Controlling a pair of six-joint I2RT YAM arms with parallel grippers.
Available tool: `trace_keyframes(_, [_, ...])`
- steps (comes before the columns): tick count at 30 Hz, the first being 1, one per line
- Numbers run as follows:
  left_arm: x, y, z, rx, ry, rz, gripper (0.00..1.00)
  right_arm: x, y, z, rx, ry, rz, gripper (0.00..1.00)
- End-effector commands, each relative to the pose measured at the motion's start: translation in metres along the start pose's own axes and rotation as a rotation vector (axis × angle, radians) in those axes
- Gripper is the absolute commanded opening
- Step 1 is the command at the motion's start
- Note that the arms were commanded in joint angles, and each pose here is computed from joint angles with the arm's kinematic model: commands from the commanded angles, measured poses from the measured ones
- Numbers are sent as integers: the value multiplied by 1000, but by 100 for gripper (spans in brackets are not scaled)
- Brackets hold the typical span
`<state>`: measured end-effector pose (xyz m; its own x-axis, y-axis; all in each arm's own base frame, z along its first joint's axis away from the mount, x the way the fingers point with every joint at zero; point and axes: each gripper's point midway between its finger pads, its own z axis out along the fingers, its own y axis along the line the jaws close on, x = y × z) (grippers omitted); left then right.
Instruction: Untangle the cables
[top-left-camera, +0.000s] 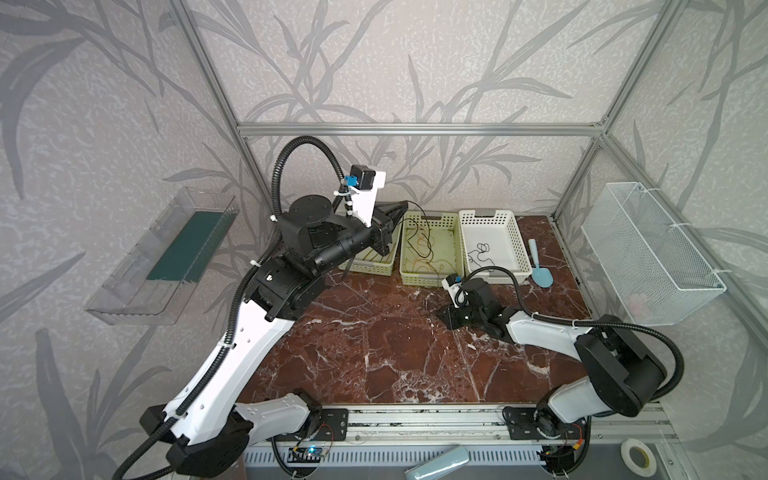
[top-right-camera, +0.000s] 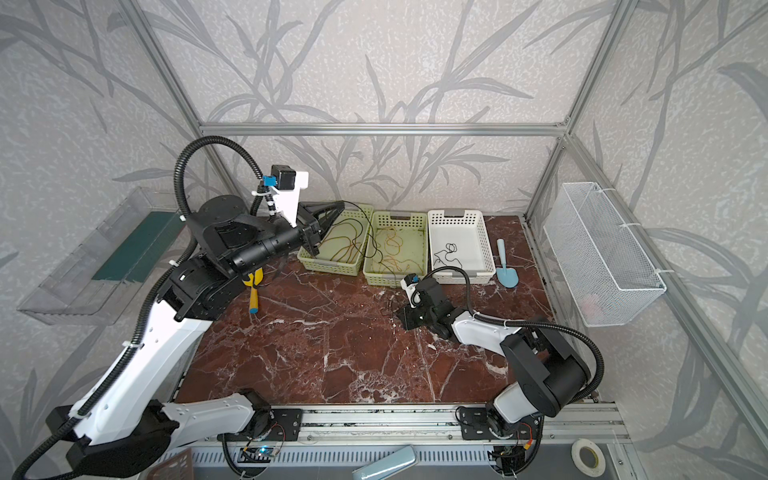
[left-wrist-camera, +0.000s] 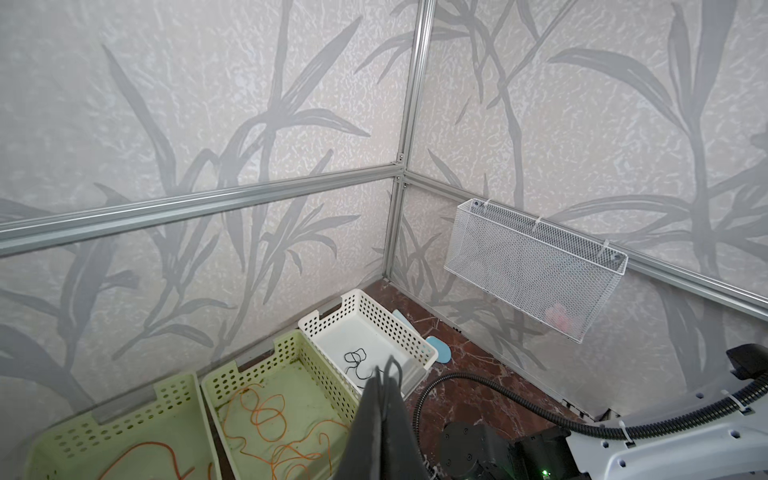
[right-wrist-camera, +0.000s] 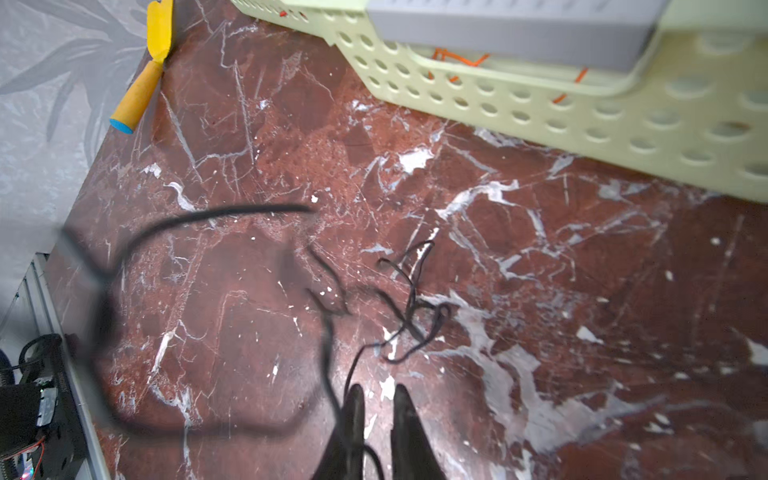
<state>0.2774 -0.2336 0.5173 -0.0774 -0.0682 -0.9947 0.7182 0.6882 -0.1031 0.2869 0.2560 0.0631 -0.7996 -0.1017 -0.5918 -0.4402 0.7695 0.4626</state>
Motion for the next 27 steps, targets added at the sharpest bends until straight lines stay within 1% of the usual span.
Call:
trace_keyframes(1, [-14,7,-12,-59,-8,89,0,16,-19,2,47,47,35,15])
trace_keyframes(4, [-22,12,-19,-96,-13,118,0,20,-29,-2,71,55,66,15])
trace_keyframes(9, [-18,23,-29,-165,4,139,0,25,-50,-14,139,70,110,15])
trace_keyframes(11, [-15,23,-29,-160,6,129,0,20,-47,-21,121,47,91,16])
trace_keyframes(12, [-13,19,-28,-137,10,124,0,14,-40,-24,89,24,58,18])
trace_keyframes(13, [-9,17,-25,-118,20,111,0,7,-29,-27,42,-3,25,22])
trace_keyframes(14, [-5,15,-21,-98,32,100,0,-1,-20,-30,5,-28,-5,30])
trace_keyframes(16, [2,11,-14,-64,53,76,0,-17,5,-36,-86,-71,-82,52])
trace_keyframes(17, [4,10,-11,-53,57,64,0,-23,17,-37,-119,-84,-121,58])
trace_keyframes(20, [7,6,-6,-27,46,41,0,-34,59,-37,-202,-139,-272,72])
trace_keyframes(22, [5,5,-6,-22,35,36,0,-37,84,-33,-245,-176,-351,78])
trace_keyframes(23, [4,5,-6,-17,30,33,0,-39,94,-30,-261,-194,-376,83])
trace_keyframes(24, [5,3,-5,-11,31,27,0,-42,102,-27,-274,-213,-394,85])
trace_keyframes(26, [4,2,-5,1,28,19,0,-52,113,-22,-296,-256,-406,100])
trace_keyframes(27, [4,0,-5,10,26,12,0,-58,115,-18,-289,-273,-401,99])
